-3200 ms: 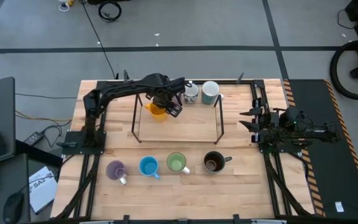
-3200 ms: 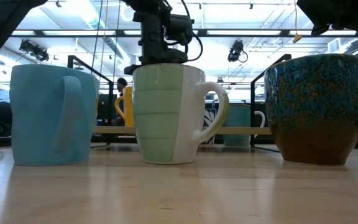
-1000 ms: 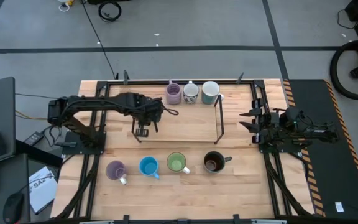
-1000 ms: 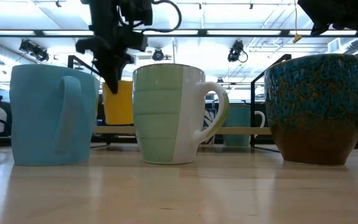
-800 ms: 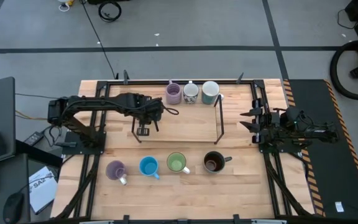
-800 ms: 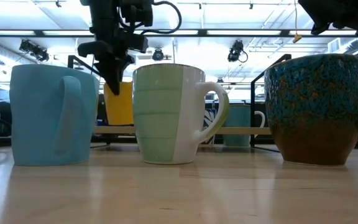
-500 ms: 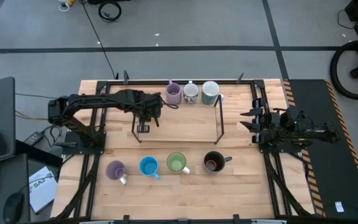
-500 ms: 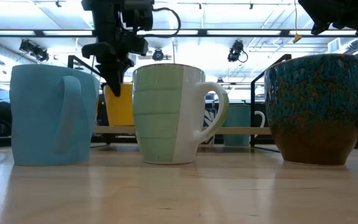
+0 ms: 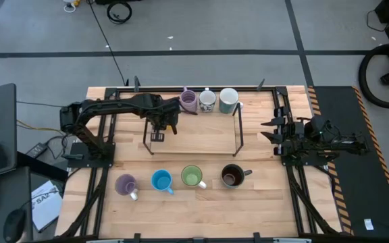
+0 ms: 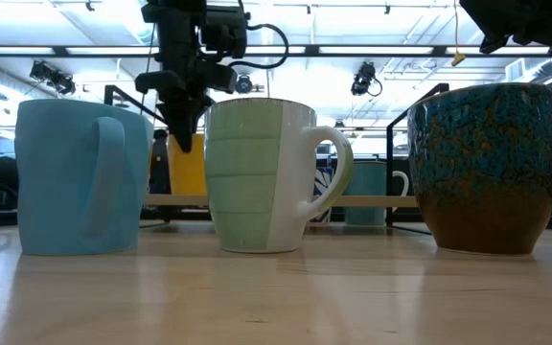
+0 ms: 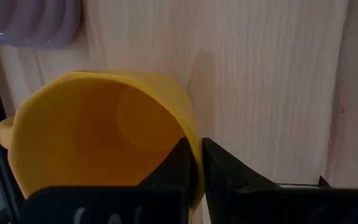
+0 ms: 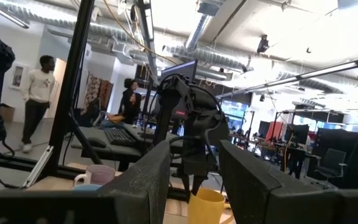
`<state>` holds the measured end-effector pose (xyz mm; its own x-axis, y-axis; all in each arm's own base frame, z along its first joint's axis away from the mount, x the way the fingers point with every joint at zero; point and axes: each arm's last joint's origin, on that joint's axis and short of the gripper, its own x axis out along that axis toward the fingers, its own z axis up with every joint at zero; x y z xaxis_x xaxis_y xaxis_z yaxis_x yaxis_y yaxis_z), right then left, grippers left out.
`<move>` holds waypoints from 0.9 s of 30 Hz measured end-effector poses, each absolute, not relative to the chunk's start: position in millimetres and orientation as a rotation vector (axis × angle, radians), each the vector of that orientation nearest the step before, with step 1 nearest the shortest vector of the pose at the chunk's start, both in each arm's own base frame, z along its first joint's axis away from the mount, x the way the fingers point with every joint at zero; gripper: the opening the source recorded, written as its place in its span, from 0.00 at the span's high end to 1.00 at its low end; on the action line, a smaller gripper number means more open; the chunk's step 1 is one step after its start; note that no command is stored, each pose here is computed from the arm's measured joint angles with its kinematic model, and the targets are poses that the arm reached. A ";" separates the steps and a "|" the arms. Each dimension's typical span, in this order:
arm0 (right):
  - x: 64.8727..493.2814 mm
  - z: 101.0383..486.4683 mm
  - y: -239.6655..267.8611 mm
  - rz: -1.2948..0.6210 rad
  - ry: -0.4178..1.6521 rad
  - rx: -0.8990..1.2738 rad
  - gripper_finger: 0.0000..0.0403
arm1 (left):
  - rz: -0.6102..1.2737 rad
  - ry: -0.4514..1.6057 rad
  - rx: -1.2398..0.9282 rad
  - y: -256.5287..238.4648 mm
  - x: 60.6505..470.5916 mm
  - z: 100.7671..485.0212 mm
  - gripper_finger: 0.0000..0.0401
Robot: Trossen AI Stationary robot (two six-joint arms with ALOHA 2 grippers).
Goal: Place coffee mugs
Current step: Put the yellow mug on the shelf, then put the light violet mug on the shelf
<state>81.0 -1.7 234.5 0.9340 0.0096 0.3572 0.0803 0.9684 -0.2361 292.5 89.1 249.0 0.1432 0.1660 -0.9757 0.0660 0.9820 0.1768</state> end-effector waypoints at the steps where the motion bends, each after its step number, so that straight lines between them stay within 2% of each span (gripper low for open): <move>1: 81.0 234.4 -1.6 -0.036 -0.364 -0.251 0.64 | 0.074 1.433 0.195 88.9 292.1 248.8 0.93; 3: 81.0 234.4 -1.6 -0.035 -0.364 -0.251 0.64 | 0.093 1.436 0.187 89.0 291.6 248.9 0.92; 10: 81.0 234.4 -1.6 -0.034 -0.364 -0.251 0.64 | 0.117 1.447 0.195 88.6 290.3 248.5 0.74; 18: 81.0 234.4 -1.6 -0.034 -0.364 -0.251 0.64 | 0.120 1.443 0.194 88.7 290.7 249.4 0.60; 22: 81.0 234.4 -1.6 -0.034 -0.364 -0.251 0.64 | 0.139 1.398 0.205 90.3 295.9 263.7 0.57; 27: 81.0 234.4 -1.6 -0.034 -0.364 -0.251 0.64 | 0.169 1.329 0.199 90.3 302.2 290.1 0.58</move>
